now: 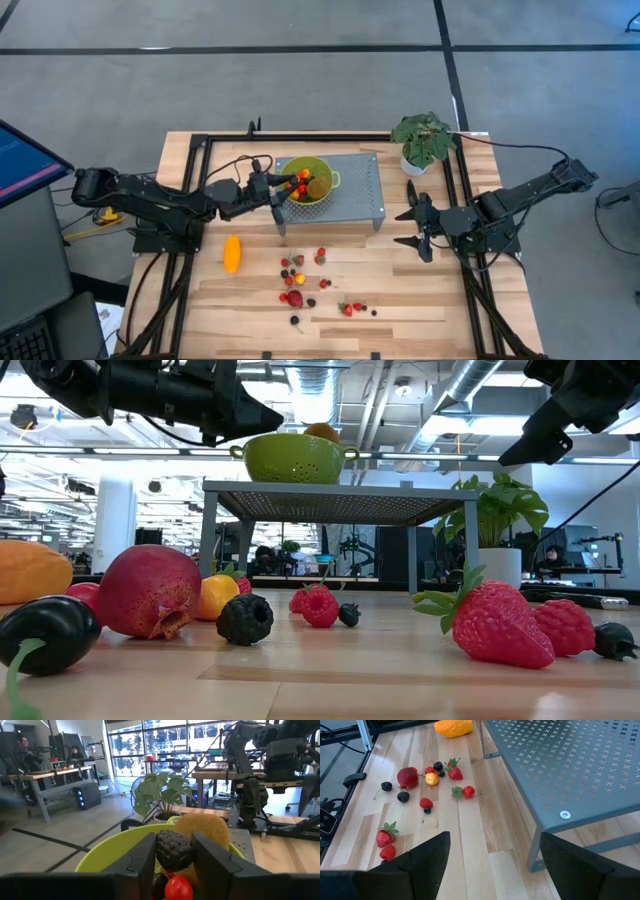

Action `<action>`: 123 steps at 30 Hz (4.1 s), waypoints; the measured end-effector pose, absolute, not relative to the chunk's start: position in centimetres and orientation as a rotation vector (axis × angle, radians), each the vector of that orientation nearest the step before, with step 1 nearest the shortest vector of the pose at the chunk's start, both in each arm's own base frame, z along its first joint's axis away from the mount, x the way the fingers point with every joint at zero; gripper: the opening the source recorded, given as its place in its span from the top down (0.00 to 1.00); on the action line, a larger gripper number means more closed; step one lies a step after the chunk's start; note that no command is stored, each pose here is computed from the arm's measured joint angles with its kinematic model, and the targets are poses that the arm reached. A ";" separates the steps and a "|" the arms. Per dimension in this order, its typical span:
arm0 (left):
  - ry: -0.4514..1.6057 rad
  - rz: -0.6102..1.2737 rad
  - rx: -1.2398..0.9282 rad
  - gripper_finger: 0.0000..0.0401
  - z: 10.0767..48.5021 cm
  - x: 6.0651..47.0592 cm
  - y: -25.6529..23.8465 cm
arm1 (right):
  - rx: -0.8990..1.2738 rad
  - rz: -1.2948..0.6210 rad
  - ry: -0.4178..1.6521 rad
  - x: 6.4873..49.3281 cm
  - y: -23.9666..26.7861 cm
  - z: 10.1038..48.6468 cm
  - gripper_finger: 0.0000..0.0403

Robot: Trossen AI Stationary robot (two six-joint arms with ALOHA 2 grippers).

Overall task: Pick & Place Fruit
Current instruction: Put the black raspberry into the green strainer bowl on the shelf, then put the red cherry into the green strainer bowl on the shelf

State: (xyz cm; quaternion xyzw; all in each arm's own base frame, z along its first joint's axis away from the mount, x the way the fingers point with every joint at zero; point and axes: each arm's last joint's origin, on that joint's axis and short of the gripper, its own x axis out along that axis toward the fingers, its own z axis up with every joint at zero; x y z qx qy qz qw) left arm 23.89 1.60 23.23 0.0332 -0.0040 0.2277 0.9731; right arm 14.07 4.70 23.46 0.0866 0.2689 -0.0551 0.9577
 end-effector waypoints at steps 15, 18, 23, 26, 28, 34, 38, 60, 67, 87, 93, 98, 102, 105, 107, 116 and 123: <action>-0.002 0.441 0.059 0.58 23.1 23.9 1.2 | 0.175 -0.111 0.546 14.1 4.7 23.5 0.25; -0.006 0.379 0.058 0.58 23.2 24.0 0.2 | 0.176 -0.112 0.546 14.1 4.7 23.5 0.25; -0.014 0.132 0.059 0.59 23.2 23.9 -2.7 | 0.175 -0.112 0.546 14.1 4.7 23.5 0.25; -0.017 -0.009 0.059 0.59 23.2 23.6 -4.9 | 0.176 -0.112 0.545 14.1 4.7 23.5 0.25; -0.007 -0.084 0.063 0.60 23.0 23.3 -6.3 | 0.176 -0.112 0.546 14.1 4.7 23.5 0.25; 0.110 -0.267 0.112 0.60 21.8 21.8 -10.3 | 0.176 -0.112 0.545 14.1 4.7 23.5 0.25; 0.227 -0.352 0.169 0.61 20.4 20.6 -12.3 | 0.175 -0.112 0.546 14.1 4.7 23.5 0.25; 0.516 -0.231 0.164 0.37 13.4 20.5 -17.4 | 0.179 -0.110 0.538 14.1 4.7 23.5 0.25; 0.570 -0.188 0.100 0.37 11.9 20.6 -17.4 | 0.180 -0.110 0.536 14.1 4.7 23.5 0.25; 0.646 -0.125 0.069 0.44 8.4 21.6 -18.3 | 0.180 -0.110 0.536 14.1 4.7 23.5 0.25; 0.639 -0.097 0.055 0.48 8.4 21.7 -18.1 | 0.180 -0.110 0.537 14.1 4.7 23.5 0.25; 0.636 -0.093 0.054 0.53 8.4 21.7 -18.1 | 0.180 -0.110 0.536 14.1 4.7 23.5 0.25; 0.633 -0.089 0.054 0.58 8.4 21.7 -18.1 | 0.180 -0.110 0.536 14.1 4.7 23.5 0.25; 0.630 -0.086 0.054 0.61 8.4 21.7 -18.1 | 0.180 -0.109 0.536 14.1 4.7 23.5 0.25; 0.627 -0.083 0.053 0.62 8.4 21.8 -18.1 | 0.180 -0.109 0.536 14.1 4.7 23.5 0.25; 0.621 -0.081 0.050 0.70 8.4 21.8 -18.1 | 0.180 -0.109 0.536 14.1 4.7 23.5 0.25; 0.619 -0.084 0.048 0.72 8.5 21.8 -18.1 | 0.180 -0.110 0.536 14.1 4.7 23.5 0.25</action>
